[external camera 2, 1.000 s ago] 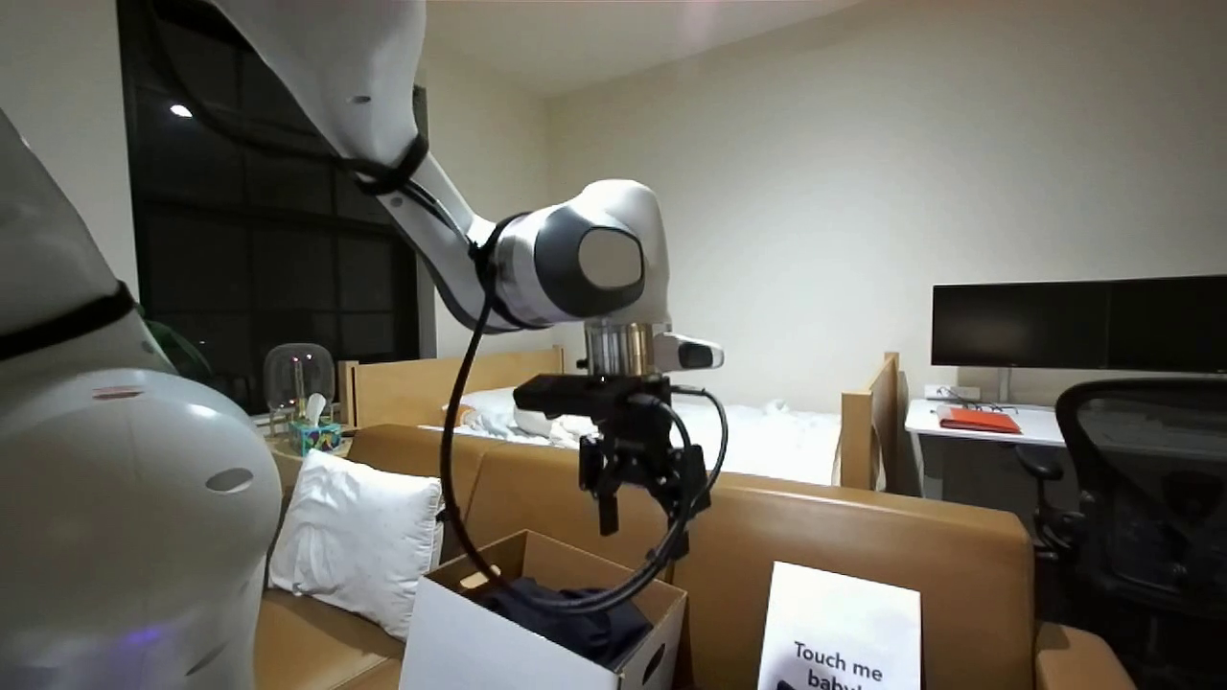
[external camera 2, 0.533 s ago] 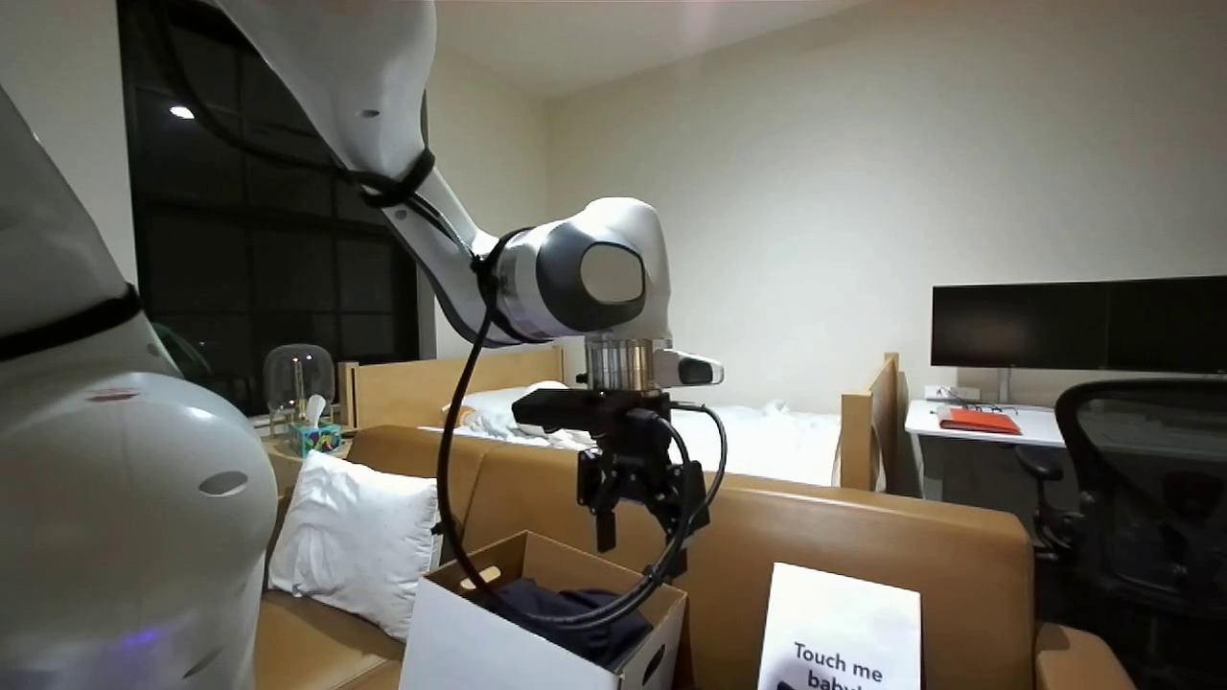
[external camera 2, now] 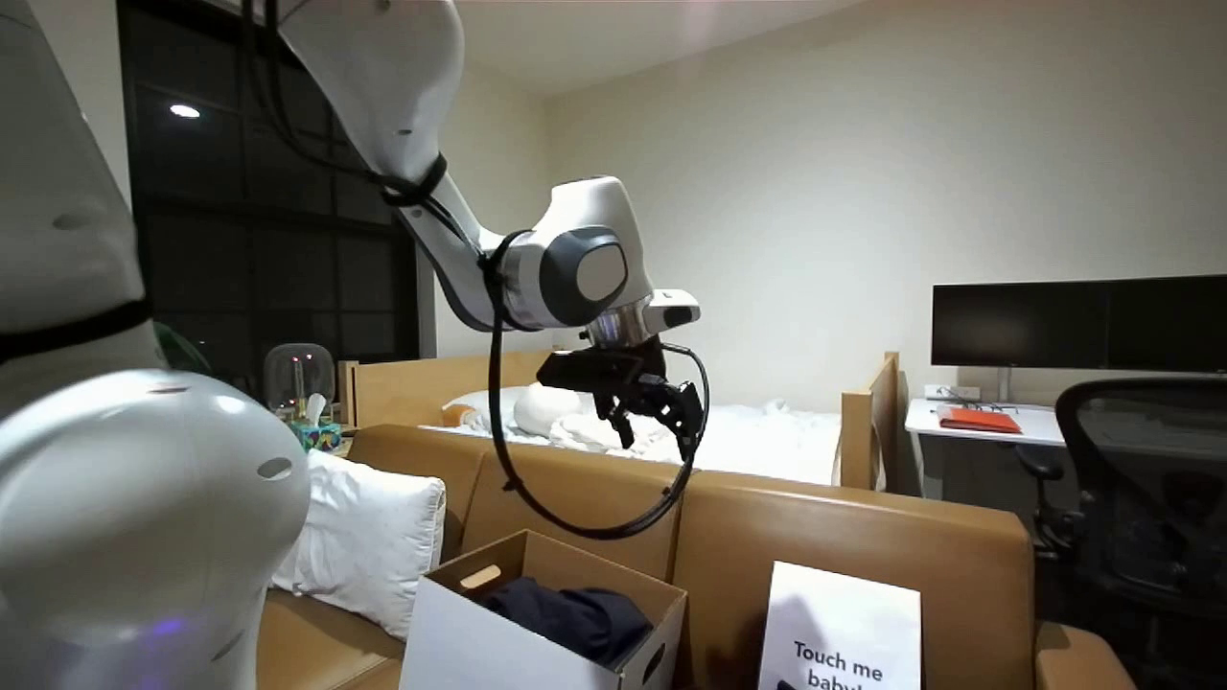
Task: Pick up the black cloth from the sofa and put it in the box
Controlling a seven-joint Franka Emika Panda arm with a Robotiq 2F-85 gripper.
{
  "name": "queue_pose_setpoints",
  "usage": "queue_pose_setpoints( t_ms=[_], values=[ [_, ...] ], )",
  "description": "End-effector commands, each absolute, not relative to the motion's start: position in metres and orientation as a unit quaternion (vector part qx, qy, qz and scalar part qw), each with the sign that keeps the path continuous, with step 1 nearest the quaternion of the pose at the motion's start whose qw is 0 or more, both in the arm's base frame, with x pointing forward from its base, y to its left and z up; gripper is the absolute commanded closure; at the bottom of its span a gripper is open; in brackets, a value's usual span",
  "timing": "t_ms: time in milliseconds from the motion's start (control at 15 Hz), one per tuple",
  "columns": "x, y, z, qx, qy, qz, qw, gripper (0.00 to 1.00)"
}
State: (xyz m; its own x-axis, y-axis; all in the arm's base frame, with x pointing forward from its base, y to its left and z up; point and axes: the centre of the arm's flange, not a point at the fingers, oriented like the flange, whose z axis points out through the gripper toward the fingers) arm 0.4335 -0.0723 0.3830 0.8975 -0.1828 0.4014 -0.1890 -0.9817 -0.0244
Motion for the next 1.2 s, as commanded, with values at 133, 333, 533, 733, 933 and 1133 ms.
queue_pose_setpoints(
  t_ms=[133, 333, 533, 733, 933, 1133],
  values=[
    [0.520, -0.101, 0.314, 0.964, -0.025, 0.264, 0.038, 0.00],
    [0.539, -0.125, 0.257, 0.969, -0.032, 0.236, 0.071, 0.00],
    [0.559, -0.164, 0.197, 0.975, -0.038, 0.192, 0.105, 0.00],
    [0.539, -0.165, 0.201, 0.977, -0.043, 0.184, 0.099, 0.00],
    [0.545, -0.160, 0.190, 0.975, -0.026, 0.191, 0.112, 0.00],
    [0.548, -0.156, 0.132, 0.982, -0.026, 0.108, 0.156, 0.00]
  ],
)
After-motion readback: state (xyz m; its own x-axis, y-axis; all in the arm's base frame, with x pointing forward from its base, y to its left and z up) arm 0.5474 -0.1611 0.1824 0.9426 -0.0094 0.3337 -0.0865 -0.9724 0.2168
